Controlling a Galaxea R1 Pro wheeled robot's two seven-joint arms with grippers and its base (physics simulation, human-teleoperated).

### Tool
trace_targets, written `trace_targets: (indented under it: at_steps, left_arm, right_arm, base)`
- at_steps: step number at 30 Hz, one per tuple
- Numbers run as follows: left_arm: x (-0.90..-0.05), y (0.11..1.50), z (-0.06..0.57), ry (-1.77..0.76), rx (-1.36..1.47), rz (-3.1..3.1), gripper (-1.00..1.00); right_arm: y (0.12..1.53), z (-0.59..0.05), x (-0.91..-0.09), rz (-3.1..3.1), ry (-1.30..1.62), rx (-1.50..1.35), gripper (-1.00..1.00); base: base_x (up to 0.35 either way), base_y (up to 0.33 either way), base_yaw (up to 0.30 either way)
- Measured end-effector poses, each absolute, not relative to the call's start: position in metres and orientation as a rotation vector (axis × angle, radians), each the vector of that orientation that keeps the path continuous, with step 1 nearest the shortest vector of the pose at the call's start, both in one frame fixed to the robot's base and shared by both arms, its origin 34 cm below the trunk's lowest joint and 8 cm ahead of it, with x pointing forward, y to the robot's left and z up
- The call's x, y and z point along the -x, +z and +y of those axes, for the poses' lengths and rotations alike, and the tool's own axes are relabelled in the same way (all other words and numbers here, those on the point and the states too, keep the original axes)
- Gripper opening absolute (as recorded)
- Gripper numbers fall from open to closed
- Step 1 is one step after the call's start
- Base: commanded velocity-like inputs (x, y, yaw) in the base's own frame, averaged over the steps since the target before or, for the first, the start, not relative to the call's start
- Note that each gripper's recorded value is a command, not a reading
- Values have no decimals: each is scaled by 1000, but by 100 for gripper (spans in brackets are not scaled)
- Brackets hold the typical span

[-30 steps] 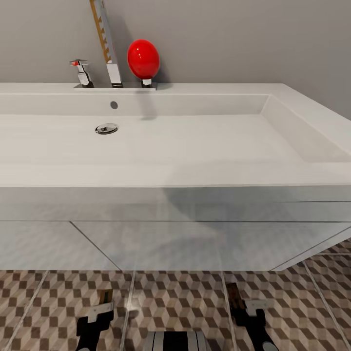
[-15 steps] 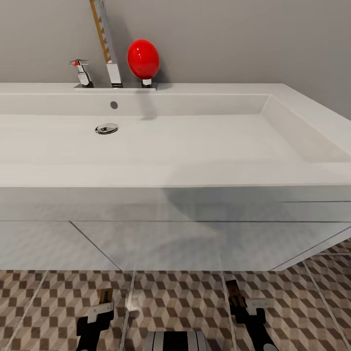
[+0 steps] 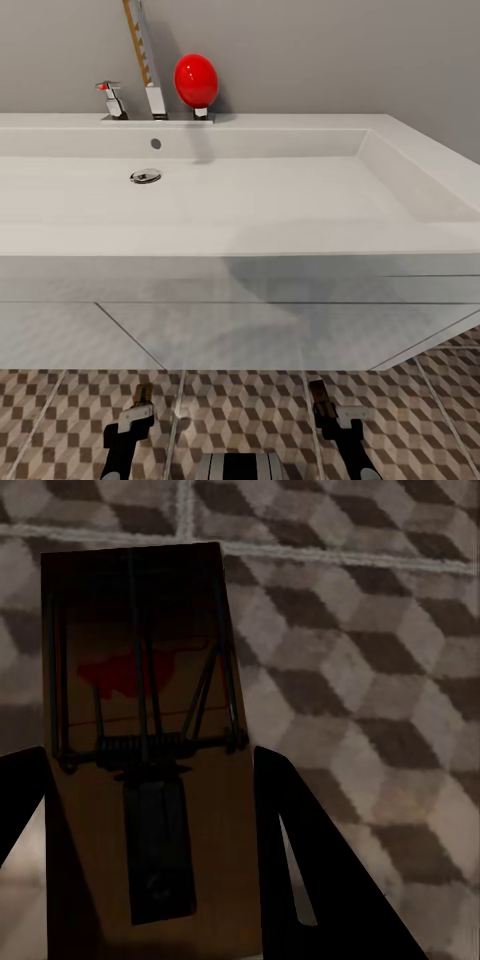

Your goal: Take the four mousetraps from the cabinet in the bathroom and place them on the bathroom floor. Make sure all four end up on the same floor surface, and ensure that at least two of them are either under or directly next to the same bathroom sink.

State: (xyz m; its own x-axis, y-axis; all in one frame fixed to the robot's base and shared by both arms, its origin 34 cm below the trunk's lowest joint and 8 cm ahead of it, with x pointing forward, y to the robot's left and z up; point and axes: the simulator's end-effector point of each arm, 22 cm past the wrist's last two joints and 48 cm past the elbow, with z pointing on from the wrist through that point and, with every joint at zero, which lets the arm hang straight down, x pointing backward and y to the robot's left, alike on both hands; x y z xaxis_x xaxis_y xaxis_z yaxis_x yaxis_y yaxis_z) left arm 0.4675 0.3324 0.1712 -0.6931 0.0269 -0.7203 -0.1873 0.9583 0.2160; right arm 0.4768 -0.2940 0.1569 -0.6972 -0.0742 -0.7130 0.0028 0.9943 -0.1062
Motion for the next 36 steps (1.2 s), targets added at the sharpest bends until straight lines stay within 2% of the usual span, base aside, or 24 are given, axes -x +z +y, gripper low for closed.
trace_targets:
  at_steps: [36]
  left_arm:
    - [-486,178,330,332,113,2285,-100]
  right_arm:
    - [171,-297,-500,2279,-128,64,-100]
  base:
    - [0,0,0]
